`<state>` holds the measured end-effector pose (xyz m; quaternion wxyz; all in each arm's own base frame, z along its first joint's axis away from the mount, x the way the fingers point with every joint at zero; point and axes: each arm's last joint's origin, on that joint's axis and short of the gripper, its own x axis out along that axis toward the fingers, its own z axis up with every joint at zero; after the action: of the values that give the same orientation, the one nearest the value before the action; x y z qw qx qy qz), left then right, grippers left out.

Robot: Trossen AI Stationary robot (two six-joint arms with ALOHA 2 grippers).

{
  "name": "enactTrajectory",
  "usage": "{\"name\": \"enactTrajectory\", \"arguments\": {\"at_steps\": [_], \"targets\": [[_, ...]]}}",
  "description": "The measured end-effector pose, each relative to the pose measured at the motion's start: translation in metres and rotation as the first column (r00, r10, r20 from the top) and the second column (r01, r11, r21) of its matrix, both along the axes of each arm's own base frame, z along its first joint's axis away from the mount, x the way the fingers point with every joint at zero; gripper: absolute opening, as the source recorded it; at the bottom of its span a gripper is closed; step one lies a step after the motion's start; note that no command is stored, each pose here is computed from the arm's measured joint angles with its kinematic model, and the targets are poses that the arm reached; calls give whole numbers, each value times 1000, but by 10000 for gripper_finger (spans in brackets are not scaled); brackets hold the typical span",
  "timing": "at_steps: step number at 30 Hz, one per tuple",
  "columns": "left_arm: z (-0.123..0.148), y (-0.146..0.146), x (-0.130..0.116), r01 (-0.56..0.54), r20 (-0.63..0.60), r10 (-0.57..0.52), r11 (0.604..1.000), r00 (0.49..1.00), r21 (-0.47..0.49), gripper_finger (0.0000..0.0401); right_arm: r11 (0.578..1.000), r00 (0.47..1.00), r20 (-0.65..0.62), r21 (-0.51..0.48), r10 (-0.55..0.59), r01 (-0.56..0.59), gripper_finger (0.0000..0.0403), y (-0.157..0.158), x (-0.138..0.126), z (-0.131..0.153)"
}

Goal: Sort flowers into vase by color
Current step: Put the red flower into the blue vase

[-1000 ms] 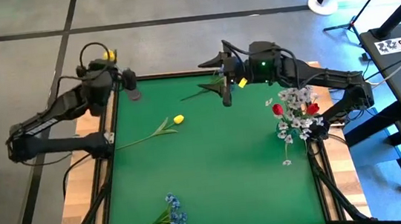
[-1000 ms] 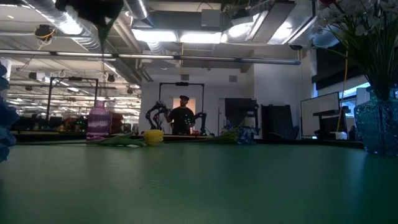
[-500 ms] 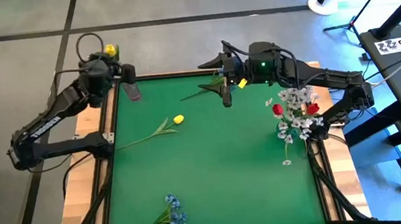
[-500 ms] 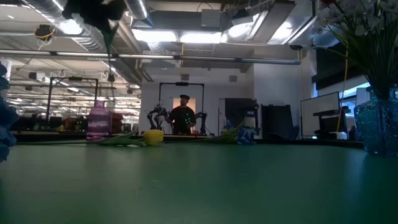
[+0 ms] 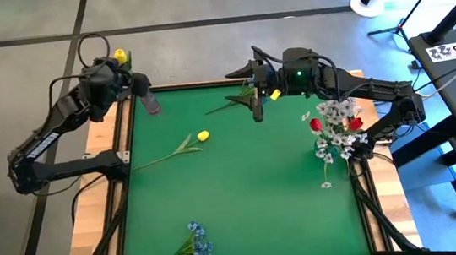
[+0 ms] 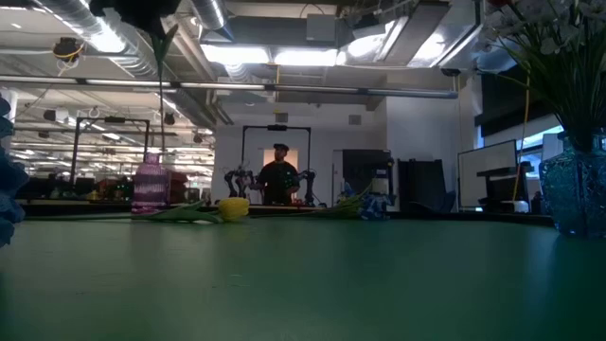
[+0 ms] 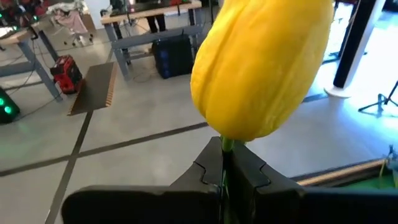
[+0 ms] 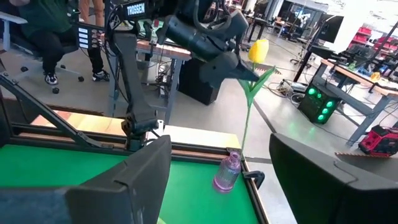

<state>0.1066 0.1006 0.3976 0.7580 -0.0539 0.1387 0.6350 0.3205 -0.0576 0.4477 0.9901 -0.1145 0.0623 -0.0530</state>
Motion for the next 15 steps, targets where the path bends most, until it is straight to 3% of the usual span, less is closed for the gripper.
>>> {"name": "enactTrajectory", "arguments": {"at_steps": [5, 15], "targets": [[12, -3, -4, 15, 13, -15, 1000, 1000, 21, 0, 1000, 1000, 1, 9, -3, 3, 270, 0, 0, 0], [3, -5, -7, -3, -23, 2, 998, 1000, -57, 0, 1000, 1000, -14, 14, -4, 4, 270, 0, 0, -2]]}}
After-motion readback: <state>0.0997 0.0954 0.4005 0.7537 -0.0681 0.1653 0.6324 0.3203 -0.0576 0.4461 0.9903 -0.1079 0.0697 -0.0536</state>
